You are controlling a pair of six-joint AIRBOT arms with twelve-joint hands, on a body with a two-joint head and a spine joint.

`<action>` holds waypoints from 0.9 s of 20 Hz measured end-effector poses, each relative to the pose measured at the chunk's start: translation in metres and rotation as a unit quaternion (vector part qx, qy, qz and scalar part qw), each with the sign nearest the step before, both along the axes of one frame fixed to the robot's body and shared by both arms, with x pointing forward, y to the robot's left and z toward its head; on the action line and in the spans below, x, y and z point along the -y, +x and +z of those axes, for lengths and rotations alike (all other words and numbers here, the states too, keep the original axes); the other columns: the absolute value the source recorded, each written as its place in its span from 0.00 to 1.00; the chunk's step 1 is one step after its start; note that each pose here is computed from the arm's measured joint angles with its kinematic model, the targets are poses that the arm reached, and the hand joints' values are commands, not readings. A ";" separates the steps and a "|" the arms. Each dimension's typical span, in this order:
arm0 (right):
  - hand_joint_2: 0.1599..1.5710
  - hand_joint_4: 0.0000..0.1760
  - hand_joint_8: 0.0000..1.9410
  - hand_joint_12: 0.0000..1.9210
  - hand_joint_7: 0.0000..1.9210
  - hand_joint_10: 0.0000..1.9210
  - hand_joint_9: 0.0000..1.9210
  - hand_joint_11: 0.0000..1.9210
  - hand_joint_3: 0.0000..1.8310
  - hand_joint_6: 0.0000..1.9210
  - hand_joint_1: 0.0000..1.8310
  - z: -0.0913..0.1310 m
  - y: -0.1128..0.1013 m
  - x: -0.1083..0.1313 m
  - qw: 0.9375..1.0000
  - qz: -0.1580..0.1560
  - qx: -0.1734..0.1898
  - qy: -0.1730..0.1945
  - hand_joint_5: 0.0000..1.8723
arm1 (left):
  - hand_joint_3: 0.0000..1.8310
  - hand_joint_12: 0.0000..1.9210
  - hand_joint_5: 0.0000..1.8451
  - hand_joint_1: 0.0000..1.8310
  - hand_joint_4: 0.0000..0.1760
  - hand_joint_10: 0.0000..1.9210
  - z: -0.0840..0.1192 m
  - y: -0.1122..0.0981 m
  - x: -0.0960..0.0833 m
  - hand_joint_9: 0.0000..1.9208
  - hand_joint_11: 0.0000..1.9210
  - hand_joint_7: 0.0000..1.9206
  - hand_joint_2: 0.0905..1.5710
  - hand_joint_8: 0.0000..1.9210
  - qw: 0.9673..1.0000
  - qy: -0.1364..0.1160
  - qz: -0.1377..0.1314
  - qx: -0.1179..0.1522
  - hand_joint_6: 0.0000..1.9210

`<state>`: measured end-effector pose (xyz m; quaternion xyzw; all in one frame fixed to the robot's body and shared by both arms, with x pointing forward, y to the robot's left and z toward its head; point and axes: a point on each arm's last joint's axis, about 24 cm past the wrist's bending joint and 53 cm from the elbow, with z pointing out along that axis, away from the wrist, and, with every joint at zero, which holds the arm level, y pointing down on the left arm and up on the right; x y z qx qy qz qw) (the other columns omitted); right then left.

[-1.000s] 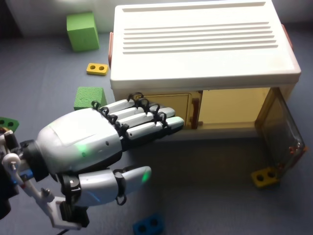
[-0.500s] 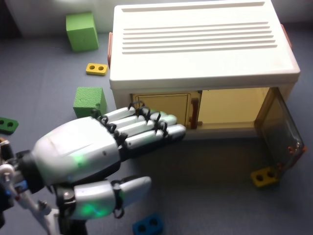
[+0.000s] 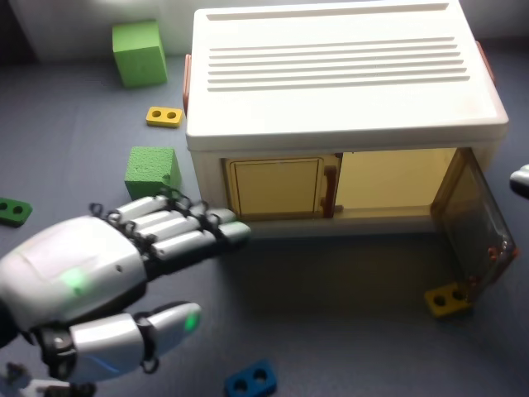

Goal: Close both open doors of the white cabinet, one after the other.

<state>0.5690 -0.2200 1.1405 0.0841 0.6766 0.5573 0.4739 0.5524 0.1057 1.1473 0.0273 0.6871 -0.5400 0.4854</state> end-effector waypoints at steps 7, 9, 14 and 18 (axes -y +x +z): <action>0.92 0.00 0.00 0.00 0.04 0.00 0.02 0.04 0.00 0.00 0.00 -0.010 -0.003 -0.015 1.000 0.022 -0.011 -0.016 0.05 | 0.08 0.20 0.02 0.00 0.00 0.00 0.009 0.006 -0.039 0.03 0.00 0.02 1.00 0.00 0.997 0.007 0.069 0.019 0.00; 0.92 0.00 0.00 0.00 0.04 0.00 0.02 0.05 0.00 0.00 0.00 -0.015 -0.003 -0.017 0.999 0.025 -0.017 -0.023 0.05 | 0.10 0.32 0.05 0.00 0.00 0.00 0.010 0.008 -0.050 0.07 0.00 0.05 1.00 0.00 0.996 0.007 0.087 0.022 0.00; 0.93 0.00 0.00 0.00 0.02 0.00 0.01 0.03 0.00 0.00 0.00 -0.016 -0.004 -0.025 0.999 0.034 -0.017 -0.022 0.03 | 0.11 0.27 0.06 0.00 0.00 0.00 0.016 0.007 -0.066 0.06 0.00 0.05 1.00 0.00 0.992 -0.006 0.120 0.033 0.00; 0.93 0.00 0.00 0.00 0.02 0.00 0.01 0.03 0.00 0.00 0.00 -0.014 -0.008 -0.035 0.998 0.052 -0.011 -0.020 0.03 | 0.06 0.23 0.06 0.00 0.00 0.00 0.022 0.007 -0.078 0.05 0.00 0.05 1.00 0.00 0.989 -0.008 0.140 0.043 0.00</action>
